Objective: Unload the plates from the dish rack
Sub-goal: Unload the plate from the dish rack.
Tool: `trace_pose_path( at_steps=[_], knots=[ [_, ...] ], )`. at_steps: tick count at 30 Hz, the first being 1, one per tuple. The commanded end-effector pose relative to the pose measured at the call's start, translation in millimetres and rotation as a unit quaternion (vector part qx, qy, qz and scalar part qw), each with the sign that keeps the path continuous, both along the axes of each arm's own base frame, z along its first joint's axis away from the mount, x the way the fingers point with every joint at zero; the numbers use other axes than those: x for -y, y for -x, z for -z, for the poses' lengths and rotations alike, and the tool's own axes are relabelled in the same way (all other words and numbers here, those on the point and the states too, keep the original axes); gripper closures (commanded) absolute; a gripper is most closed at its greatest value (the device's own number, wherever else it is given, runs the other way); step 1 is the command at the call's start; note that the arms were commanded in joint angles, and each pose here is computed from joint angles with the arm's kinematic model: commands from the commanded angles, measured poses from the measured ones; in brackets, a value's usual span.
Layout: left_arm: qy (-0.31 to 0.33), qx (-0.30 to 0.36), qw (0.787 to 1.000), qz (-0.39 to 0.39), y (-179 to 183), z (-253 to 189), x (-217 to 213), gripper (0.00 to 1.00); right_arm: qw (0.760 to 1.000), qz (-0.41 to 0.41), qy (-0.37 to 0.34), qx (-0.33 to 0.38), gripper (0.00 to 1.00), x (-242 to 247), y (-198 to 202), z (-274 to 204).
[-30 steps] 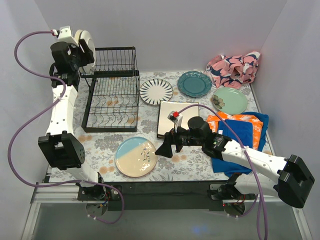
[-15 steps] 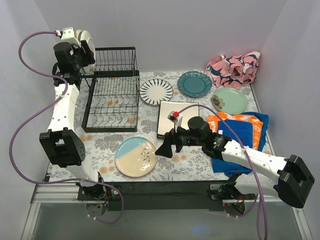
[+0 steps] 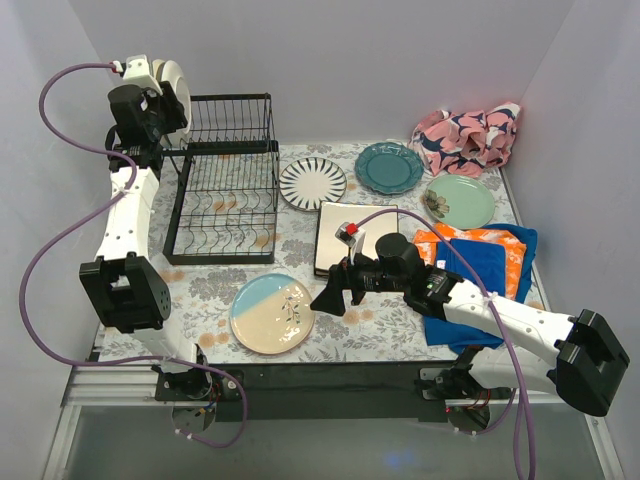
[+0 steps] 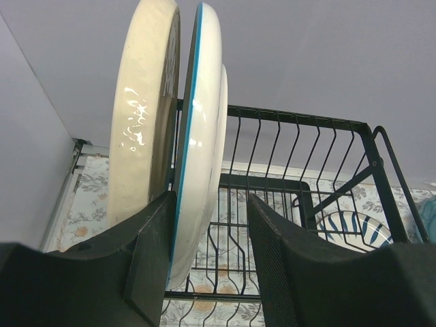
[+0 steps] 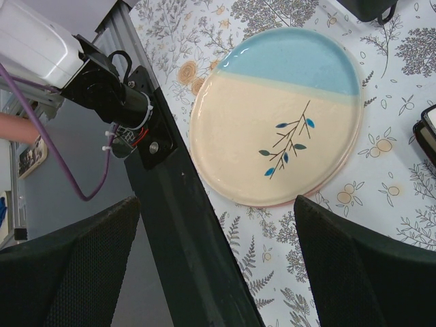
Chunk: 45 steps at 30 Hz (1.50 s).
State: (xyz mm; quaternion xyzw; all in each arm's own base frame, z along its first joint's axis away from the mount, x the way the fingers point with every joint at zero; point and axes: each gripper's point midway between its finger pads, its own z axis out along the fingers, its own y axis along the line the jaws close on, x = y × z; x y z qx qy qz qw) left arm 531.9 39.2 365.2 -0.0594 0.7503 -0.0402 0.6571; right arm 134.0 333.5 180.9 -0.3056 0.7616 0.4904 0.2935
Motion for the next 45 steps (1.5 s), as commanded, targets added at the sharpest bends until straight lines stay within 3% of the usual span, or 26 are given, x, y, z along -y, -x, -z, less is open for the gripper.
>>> trace_pose_path(
  at_steps=[1, 8, 19, 29, 34, 45],
  knots=[
    [0.003, -0.014, 1.000, 0.025, -4.8, 13.2, 13.6, 0.56, 1.000, 0.001, -0.020, 0.023, 0.02, -2.2, -3.4, -11.1],
    [-0.003, -0.022, 1.000, 0.016, -7.5, 21.5, 8.8, 0.58, 0.999, 0.004, -0.021, 0.024, 0.02, -1.5, -4.1, -11.8],
    [-0.007, -0.008, 1.000, 0.023, -6.4, 8.7, 12.2, 1.00, 1.000, 0.004, -0.019, 0.023, 0.02, -1.7, -4.3, -10.3],
    [-0.063, 0.034, 0.996, 0.051, -4.6, -9.4, 16.5, 1.00, 1.000, 0.005, -0.017, 0.023, 0.02, -1.7, -5.6, -8.6],
    [-0.098, 0.077, 0.990, 0.072, -4.1, -39.7, 21.7, 1.00, 1.000, 0.006, -0.018, 0.025, 0.02, -1.7, -5.5, -9.5],
    [-0.117, 0.107, 0.982, 0.100, -5.9, -78.5, 30.0, 1.00, 1.000, 0.012, -0.012, 0.024, 0.02, -3.1, -9.3, -6.2]
  ],
)
